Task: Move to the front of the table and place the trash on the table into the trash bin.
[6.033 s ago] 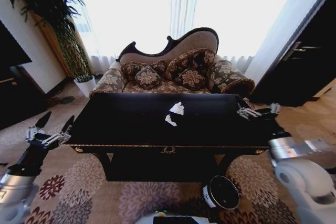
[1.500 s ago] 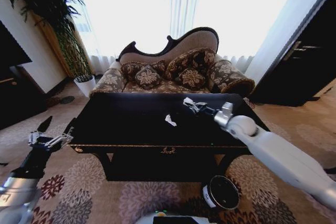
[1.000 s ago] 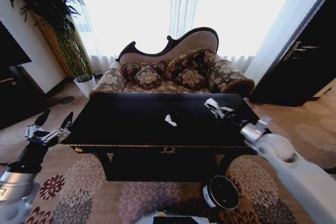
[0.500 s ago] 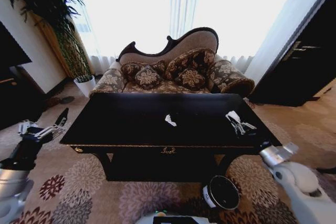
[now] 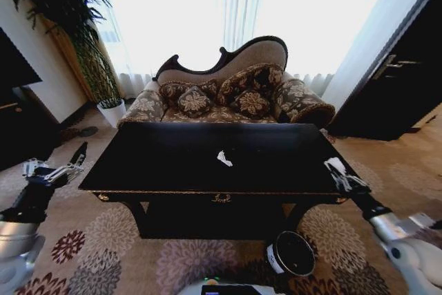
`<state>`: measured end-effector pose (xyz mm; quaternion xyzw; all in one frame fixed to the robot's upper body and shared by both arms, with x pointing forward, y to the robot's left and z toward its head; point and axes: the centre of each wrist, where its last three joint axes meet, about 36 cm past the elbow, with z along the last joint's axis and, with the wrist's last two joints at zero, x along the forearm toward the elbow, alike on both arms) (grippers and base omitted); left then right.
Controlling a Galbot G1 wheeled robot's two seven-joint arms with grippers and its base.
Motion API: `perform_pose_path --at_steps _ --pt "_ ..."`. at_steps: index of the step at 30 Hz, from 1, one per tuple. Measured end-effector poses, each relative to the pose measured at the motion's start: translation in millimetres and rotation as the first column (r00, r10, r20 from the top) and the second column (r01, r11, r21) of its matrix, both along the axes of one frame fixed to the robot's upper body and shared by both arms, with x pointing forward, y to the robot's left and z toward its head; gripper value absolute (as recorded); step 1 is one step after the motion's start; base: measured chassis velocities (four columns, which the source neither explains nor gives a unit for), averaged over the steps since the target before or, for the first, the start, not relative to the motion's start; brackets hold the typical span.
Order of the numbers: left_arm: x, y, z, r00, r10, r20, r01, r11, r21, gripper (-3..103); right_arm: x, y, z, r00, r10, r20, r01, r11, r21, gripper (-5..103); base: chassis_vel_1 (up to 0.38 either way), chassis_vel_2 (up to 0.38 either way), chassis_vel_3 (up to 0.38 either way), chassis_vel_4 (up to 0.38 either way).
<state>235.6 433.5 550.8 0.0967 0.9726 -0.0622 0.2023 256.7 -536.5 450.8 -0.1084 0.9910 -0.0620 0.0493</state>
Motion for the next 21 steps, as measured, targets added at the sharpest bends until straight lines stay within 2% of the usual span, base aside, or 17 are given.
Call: perform_pose_path --at_steps 1,4,5,7,10,15,21 --pt "0 0 0 1.0 0.0 0.0 0.0 1.0 0.0 100 0 0 0 1.0 0.0 0.0 0.0 1.0 0.0 1 0.0 0.0 0.0 0.0" --pt "1 1 -3 1.0 0.005 -0.005 -0.005 1.0 -0.003 100 -16 -27 -7 1.0 0.001 -0.005 -0.001 1.0 0.004 1 0.0 0.0 0.0 0.0" --pt "1 1 -3 1.0 0.005 -0.005 -0.005 1.0 -0.003 100 -16 -27 -7 1.0 0.001 -0.005 -0.001 1.0 0.004 1 0.0 0.0 0.0 0.0" --pt "-1 1 -6 1.0 0.016 -0.009 -0.016 1.0 -0.008 100 -27 -53 -19 0.999 0.016 -0.03 -0.016 1.0 0.007 1 0.0 0.0 0.0 0.0" --pt "-5 -3 -7 1.0 0.023 -0.014 -0.023 1.0 -0.01 100 -41 -76 -33 0.998 0.018 -0.065 -0.016 1.0 0.026 1 0.0 0.0 0.0 0.0" --pt "-6 -8 -7 1.0 0.018 -0.014 -0.018 1.0 -0.009 100 -59 -88 -55 0.992 0.028 -0.12 -0.023 0.999 0.042 1 0.0 0.0 0.0 0.0" --pt "-7 -9 -7 1.0 0.016 -0.019 -0.016 1.0 -0.005 100 -70 -82 -91 0.979 0.061 -0.197 -0.056 0.998 0.031 1 0.0 0.0 0.0 0.0"
